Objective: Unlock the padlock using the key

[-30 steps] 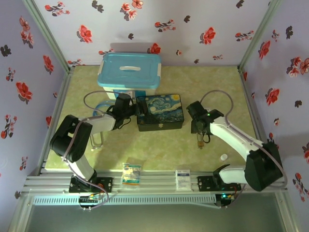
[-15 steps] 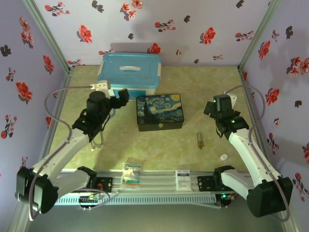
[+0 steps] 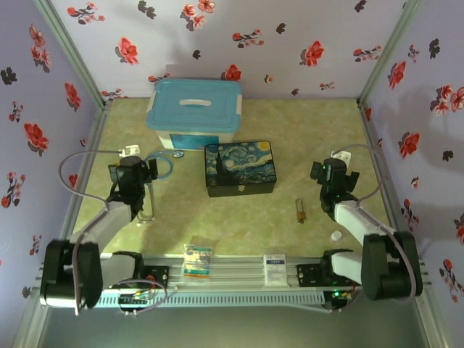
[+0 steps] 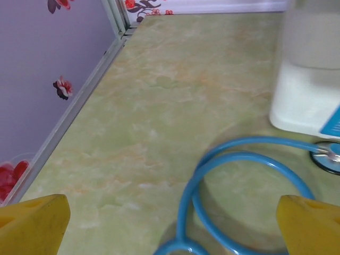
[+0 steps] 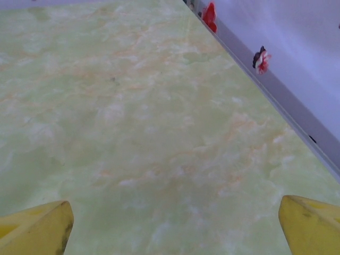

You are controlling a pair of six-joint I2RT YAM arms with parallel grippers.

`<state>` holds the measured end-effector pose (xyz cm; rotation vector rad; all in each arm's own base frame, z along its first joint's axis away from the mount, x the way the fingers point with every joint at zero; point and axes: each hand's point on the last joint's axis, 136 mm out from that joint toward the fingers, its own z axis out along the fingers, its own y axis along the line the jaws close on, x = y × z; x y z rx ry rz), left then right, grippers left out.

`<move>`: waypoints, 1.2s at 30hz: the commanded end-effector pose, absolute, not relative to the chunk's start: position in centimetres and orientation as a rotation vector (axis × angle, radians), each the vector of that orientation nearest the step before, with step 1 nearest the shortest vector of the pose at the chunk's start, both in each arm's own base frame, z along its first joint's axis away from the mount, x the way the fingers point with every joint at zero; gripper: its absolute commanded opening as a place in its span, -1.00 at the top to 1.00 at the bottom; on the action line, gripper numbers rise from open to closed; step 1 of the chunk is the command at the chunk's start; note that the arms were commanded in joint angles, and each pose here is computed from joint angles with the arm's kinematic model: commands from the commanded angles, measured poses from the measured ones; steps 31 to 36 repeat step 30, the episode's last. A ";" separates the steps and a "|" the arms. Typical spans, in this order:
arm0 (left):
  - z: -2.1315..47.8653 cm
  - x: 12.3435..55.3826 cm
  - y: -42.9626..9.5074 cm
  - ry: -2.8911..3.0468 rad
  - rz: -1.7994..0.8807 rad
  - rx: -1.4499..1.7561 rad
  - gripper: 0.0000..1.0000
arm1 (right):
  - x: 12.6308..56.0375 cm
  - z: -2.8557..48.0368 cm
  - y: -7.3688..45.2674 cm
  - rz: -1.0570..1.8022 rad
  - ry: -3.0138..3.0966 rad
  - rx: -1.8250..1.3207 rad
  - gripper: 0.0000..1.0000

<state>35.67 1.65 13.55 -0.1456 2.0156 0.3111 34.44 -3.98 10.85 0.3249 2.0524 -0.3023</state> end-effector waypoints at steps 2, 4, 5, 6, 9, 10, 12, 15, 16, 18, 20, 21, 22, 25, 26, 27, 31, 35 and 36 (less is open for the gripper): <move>13.9 37.9 1.5 1.860 0.295 -0.099 -0.99 | 36.7 12.4 -4.0 -0.244 1.849 0.341 -0.99; 12.8 38.3 2.0 1.848 0.265 -0.104 -0.99 | 37.0 11.8 -3.9 -0.234 1.830 0.325 -0.99; 12.2 38.3 2.6 1.836 0.239 -0.135 -0.99 | 37.0 11.7 -3.8 -0.228 1.819 0.317 -0.99; 11.4 38.3 3.4 1.838 0.203 -0.184 -0.99 | 37.2 11.2 -3.9 -0.227 1.821 0.319 -0.99; 10.3 38.2 4.2 1.824 0.177 -0.220 -0.99 | 37.8 10.0 -3.7 -0.213 1.837 0.302 -0.99; 10.2 38.3 4.0 1.820 0.171 -0.203 -0.99 | 38.1 9.3 -3.8 -0.222 1.856 0.308 -0.99; 10.1 38.6 4.0 1.842 0.169 -0.202 -0.99 | 38.7 9.4 -4.1 -0.238 1.847 0.327 -0.99; 9.7 39.2 3.7 1.882 0.175 -0.185 -0.99 | 38.6 9.0 -4.2 -0.219 1.881 0.329 -0.99; 9.8 39.2 3.7 1.882 0.172 -0.184 -0.99 | 38.7 9.1 -4.2 -0.220 1.870 0.331 -0.99; 9.7 39.2 3.7 1.885 0.174 -0.186 -0.99 | 38.6 9.0 -4.2 -0.222 1.890 0.330 -0.99; 9.7 39.2 3.7 1.883 0.174 -0.185 -0.99 | 38.7 9.1 -4.2 -0.224 1.878 0.328 -0.99; 9.7 39.2 3.7 1.883 0.174 -0.184 -0.99 | 38.6 9.1 -4.2 -0.221 1.878 0.328 -0.99; 9.7 39.2 3.6 1.883 0.175 -0.182 -0.99 | 38.6 9.0 -4.2 -0.223 1.886 0.328 -0.99; 9.8 39.2 3.7 1.881 0.181 -0.186 -0.99 | 38.8 9.0 -4.1 -0.219 1.887 0.322 -0.99; 9.7 39.2 3.7 1.881 0.181 -0.186 -0.99 | 39.0 8.9 -4.0 -0.212 1.899 0.318 -0.99; 9.7 39.2 3.7 1.882 0.182 -0.185 -0.99 | 39.0 8.9 -4.0 -0.208 1.900 0.320 -0.99; 9.8 39.2 3.7 1.880 0.186 -0.182 -0.99 | 38.7 9.0 -4.0 -0.205 1.890 0.315 -0.99; 9.8 39.2 3.7 1.880 0.186 -0.182 -0.99 | 38.7 9.0 -4.0 -0.205 1.890 0.315 -0.99; 9.8 39.2 3.7 1.880 0.186 -0.182 -0.99 | 38.7 9.0 -4.0 -0.205 1.890 0.315 -0.99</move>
